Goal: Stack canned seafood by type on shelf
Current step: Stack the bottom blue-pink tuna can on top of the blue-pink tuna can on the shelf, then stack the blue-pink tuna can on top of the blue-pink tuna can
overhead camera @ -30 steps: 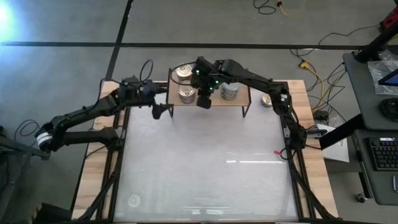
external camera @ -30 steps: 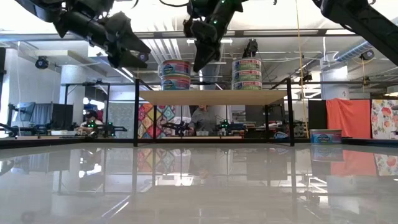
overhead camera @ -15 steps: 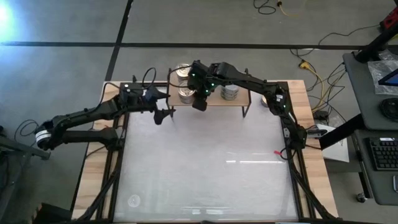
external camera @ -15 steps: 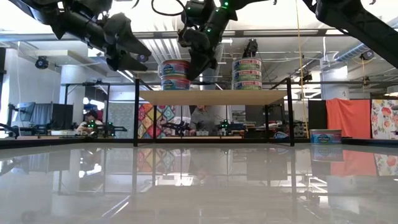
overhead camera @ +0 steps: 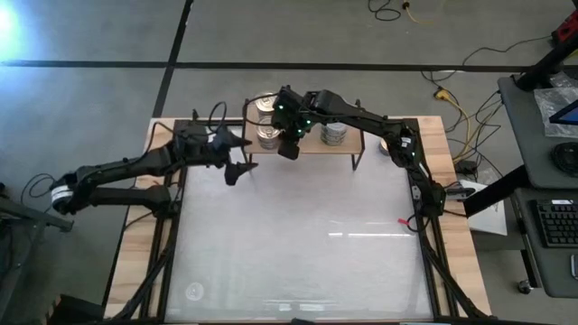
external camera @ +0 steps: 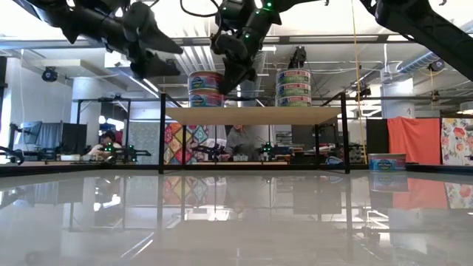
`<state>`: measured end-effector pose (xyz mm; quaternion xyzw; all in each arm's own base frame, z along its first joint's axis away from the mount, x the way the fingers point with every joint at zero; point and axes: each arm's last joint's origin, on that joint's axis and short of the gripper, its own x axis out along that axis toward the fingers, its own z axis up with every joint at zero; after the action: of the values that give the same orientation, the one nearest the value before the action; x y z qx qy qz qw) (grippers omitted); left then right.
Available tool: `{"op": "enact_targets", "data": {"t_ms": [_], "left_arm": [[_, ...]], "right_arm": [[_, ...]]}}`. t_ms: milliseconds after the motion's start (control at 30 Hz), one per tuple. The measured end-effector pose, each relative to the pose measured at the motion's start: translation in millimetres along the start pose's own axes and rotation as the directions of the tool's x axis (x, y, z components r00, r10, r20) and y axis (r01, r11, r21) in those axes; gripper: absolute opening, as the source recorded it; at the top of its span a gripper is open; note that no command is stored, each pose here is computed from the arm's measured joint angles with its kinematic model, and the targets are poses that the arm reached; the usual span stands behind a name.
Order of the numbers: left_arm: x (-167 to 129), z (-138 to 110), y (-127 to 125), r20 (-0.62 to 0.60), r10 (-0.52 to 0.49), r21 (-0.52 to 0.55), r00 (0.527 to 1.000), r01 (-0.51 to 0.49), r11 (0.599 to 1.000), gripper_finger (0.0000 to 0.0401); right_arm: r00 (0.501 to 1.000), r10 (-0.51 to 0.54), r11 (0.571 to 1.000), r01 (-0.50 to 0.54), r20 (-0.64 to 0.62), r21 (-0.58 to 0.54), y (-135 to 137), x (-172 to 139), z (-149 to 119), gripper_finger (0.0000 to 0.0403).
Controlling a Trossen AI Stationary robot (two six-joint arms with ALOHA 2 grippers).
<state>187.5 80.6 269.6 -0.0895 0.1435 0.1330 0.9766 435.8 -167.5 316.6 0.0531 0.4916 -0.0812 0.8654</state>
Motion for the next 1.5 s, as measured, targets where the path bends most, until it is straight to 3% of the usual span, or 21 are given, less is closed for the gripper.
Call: {"op": "enact_targets", "data": {"t_ms": [200,400,767,933,1067,1267,1500], "left_arm": [[2,3,-11,0.030,-0.051,0.023,0.998,0.051,0.998,0.0398],[3,-1,-21,0.014,-0.092,0.084,0.996,0.091,0.992,0.0398],[2,9,-55,0.136,-0.264,0.176,0.955,0.239,0.955,0.0398],[1,10,-58,0.151,-0.279,0.184,0.948,0.250,0.951,0.0398],[4,11,-59,0.168,-0.277,0.155,0.946,0.252,0.955,0.0398],[22,11,-70,0.223,-0.322,0.138,0.920,0.297,0.945,0.0398],[39,-2,-101,0.145,-0.406,0.092,0.903,0.396,0.914,0.0398]], "right_arm": [[1.000,0.003,1.000,-0.003,-0.016,-0.006,2,-5,-2,0.0013],[1.000,0.008,0.999,-0.008,-0.013,-0.032,12,-45,-7,0.0013],[0.994,0.081,0.970,-0.062,0.075,-0.237,77,-113,-13,0.0013],[0.992,0.127,0.951,-0.124,-0.007,-0.285,108,-138,-34,0.0013],[0.987,0.159,0.932,-0.151,-0.005,-0.330,128,-152,-51,0.0013],[0.980,0.195,0.941,-0.178,0.032,-0.287,143,-158,-85,0.0013],[0.966,0.229,0.960,-0.204,0.120,-0.194,146,-174,-139,0.0013]]}}
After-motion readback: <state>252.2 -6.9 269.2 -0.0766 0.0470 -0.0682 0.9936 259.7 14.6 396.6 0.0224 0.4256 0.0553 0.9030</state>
